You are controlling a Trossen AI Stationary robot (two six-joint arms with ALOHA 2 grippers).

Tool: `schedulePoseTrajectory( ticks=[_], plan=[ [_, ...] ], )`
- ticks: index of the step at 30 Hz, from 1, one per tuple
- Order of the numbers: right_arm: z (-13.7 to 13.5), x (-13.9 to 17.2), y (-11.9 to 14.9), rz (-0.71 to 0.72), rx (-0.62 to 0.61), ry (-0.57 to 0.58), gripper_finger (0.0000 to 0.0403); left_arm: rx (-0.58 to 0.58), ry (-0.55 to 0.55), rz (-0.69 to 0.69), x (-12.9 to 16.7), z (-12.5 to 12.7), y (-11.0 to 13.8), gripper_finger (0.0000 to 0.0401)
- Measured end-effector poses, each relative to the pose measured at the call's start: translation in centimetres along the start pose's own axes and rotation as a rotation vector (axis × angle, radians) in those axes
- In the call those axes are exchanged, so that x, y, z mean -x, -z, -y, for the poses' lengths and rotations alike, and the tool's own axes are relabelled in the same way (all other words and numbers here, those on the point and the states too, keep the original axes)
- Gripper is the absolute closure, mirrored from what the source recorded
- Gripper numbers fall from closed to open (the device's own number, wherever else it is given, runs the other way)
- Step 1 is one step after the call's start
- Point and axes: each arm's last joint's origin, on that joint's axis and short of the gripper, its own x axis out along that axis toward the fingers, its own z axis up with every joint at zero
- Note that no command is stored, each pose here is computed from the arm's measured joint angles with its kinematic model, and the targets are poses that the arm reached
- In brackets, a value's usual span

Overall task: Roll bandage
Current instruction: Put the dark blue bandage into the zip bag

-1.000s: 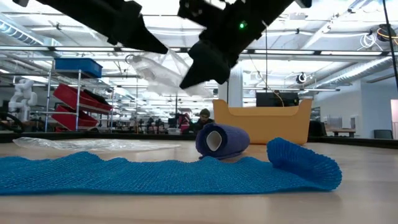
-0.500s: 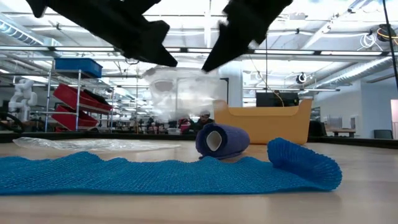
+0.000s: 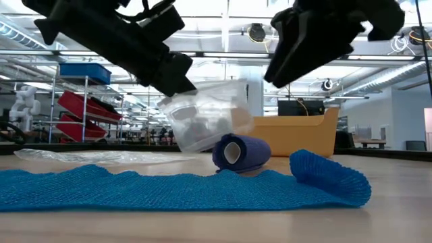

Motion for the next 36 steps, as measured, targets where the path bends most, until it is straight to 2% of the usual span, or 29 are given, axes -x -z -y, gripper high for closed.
schedulePoseTrajectory(
  ticks=[4, 7, 10, 15, 18, 24, 27, 31, 36],
  plan=[
    [0.3, -0.8, -0.5, 0.123, 0.08, 0.079, 0.0231, 0.006, 0.008, 0.004, -0.3, 0.6, -0.5, 0.0401],
    [1.2, -1.3, -1.1, 0.18, 0.093, 0.084, 0.024, 0.01, 0.015, 0.012, -0.5, 1.0, -1.2, 0.0401],
    [2.0, -1.9, -0.9, 0.152, 0.104, 0.005, 0.0247, -0.036, 0.021, 0.013, -0.6, 1.5, -1.3, 0.0401],
    [2.6, -2.8, -0.1, 0.078, 0.17, -0.14, 0.0252, -0.253, 0.038, -0.009, -0.8, 2.8, 0.0, 0.0401],
    [2.4, -3.5, 0.3, 0.053, 0.216, -0.184, 0.0252, -0.325, 0.038, -0.025, -1.1, 3.3, 0.9, 0.0401],
    [1.2, -6.8, 1.9, -0.063, 0.351, -0.204, 0.0252, -0.322, 0.02, -0.034, -1.5, 3.2, 1.1, 0.0401],
    [1.1, -8.1, 2.1, -0.074, 0.38, -0.147, 0.0252, -0.325, 0.018, -0.036, -1.6, 3.2, 1.2, 0.0401],
    [1.1, -8.5, 2.2, -0.077, 0.416, -0.096, 0.0252, -0.329, 0.012, -0.043, -1.7, 3.1, 1.2, 0.0401],
    [1.2, -8.4, 2.0, -0.058, 0.477, -0.097, 0.0252, -0.308, 0.003, -0.064, -2.0, 2.8, 1.4, 0.0401]
  ],
)
